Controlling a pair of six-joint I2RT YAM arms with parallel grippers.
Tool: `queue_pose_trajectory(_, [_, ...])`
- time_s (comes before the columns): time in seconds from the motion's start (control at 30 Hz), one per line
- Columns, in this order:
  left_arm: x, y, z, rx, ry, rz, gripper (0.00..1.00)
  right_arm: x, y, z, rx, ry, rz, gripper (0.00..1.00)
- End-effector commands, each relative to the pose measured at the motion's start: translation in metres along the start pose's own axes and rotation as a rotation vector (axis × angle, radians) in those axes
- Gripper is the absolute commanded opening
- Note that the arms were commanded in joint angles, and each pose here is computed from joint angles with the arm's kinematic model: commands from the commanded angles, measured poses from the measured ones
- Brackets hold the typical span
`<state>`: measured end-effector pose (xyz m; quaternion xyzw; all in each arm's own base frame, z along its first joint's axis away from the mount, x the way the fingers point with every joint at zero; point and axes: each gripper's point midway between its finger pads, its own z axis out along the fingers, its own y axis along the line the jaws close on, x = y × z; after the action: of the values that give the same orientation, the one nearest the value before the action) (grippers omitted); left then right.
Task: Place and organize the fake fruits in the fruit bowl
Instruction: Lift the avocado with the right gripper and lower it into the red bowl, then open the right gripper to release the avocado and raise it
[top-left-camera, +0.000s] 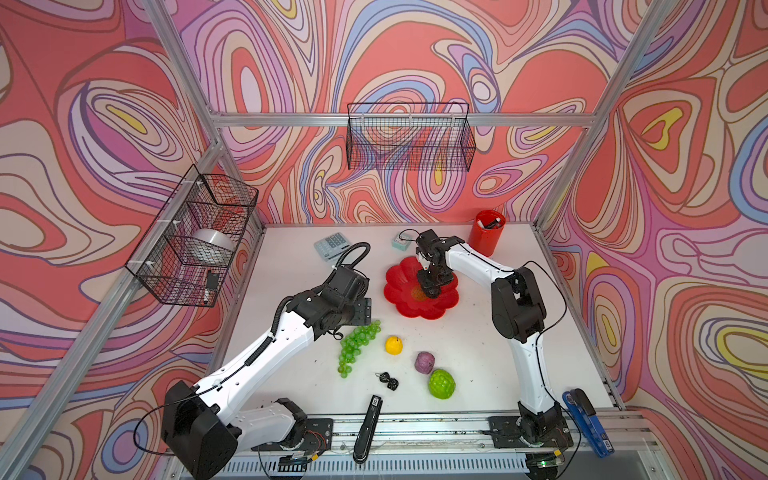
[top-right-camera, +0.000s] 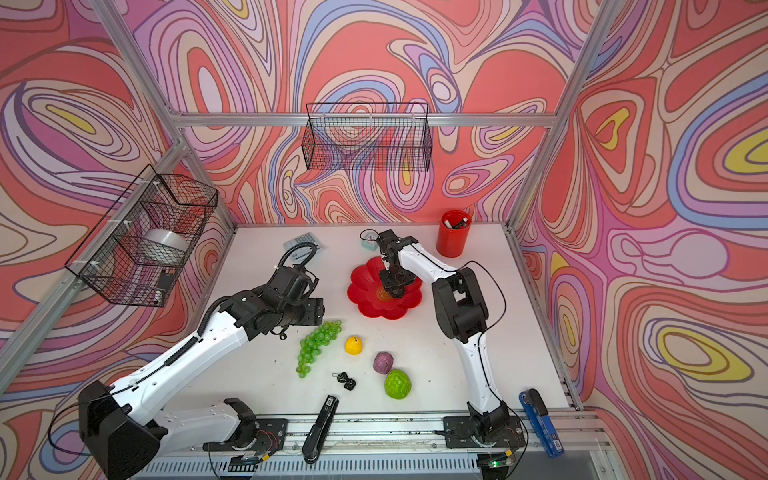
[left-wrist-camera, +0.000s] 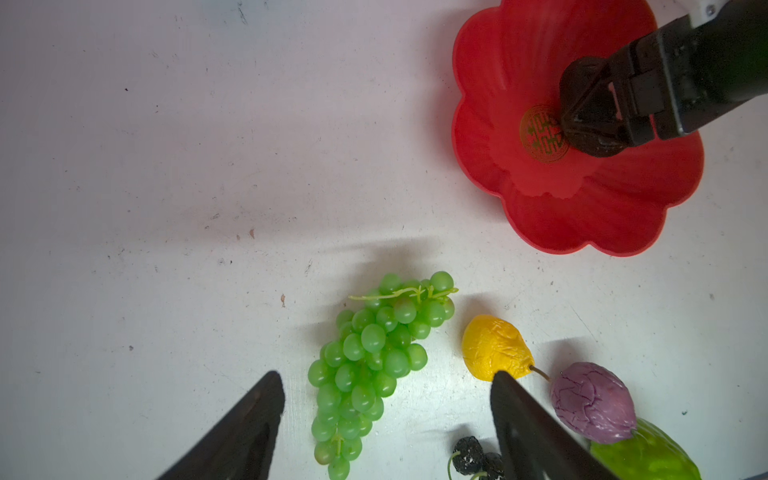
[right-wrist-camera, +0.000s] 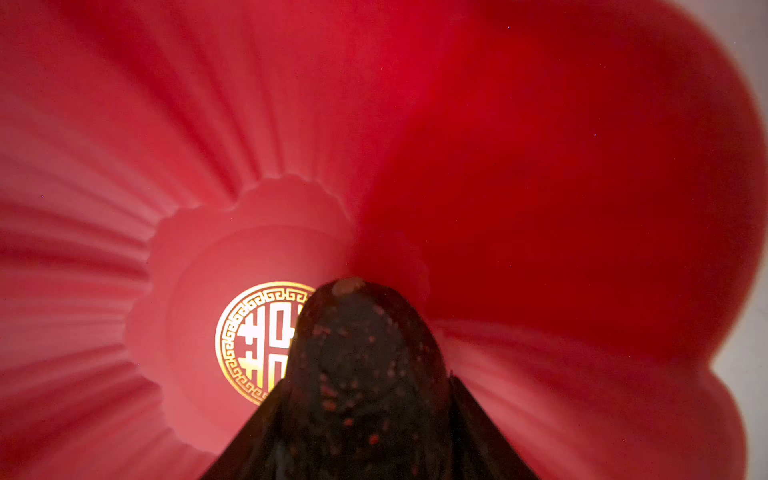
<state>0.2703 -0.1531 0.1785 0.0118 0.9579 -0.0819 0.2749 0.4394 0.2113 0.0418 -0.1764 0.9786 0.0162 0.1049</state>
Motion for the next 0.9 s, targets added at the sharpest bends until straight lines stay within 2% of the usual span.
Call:
queue_pose_trajectory(0.0, [-0.003,-0.005,-0.006,0.022,0.024,0.019,0.85,0.001,-0.005,0.007,0.021,0.014,0.004,0.69])
queue_pose_trajectory(0.1, [-0.002,-0.013,-0.006,0.056,0.047,0.029,0.9,-0.007,-0.008,-0.007,0.035,-0.025,0.002,0.77])
queue_pose_trajectory(0.23, [0.002,-0.02,-0.002,0.081,0.089,0.03,0.91,-0.02,-0.009,-0.033,0.037,-0.093,-0.002,0.8])
queue_pose_trajectory(0.4, [0.01,-0.032,0.003,0.137,0.15,0.023,0.87,-0.031,-0.007,-0.075,0.038,-0.184,0.001,0.81])
queue_pose_trajectory(0.6, [0.041,-0.055,0.011,0.219,0.284,0.059,0.84,-0.024,0.007,-0.126,0.038,-0.288,-0.016,0.81])
queue_pose_trajectory(0.7, [0.057,-0.067,0.009,0.206,0.349,0.133,0.84,-0.013,0.009,-0.148,-0.008,-0.354,0.022,0.82])
queue_pose_trajectory(0.77, [0.066,-0.074,0.008,0.189,0.367,0.184,0.85,-0.005,0.006,-0.163,-0.096,-0.408,0.077,0.82])
queue_pose_trajectory(0.87, [0.076,-0.083,0.012,0.182,0.394,0.224,0.85,0.005,-0.012,-0.172,-0.158,-0.448,0.156,0.81])
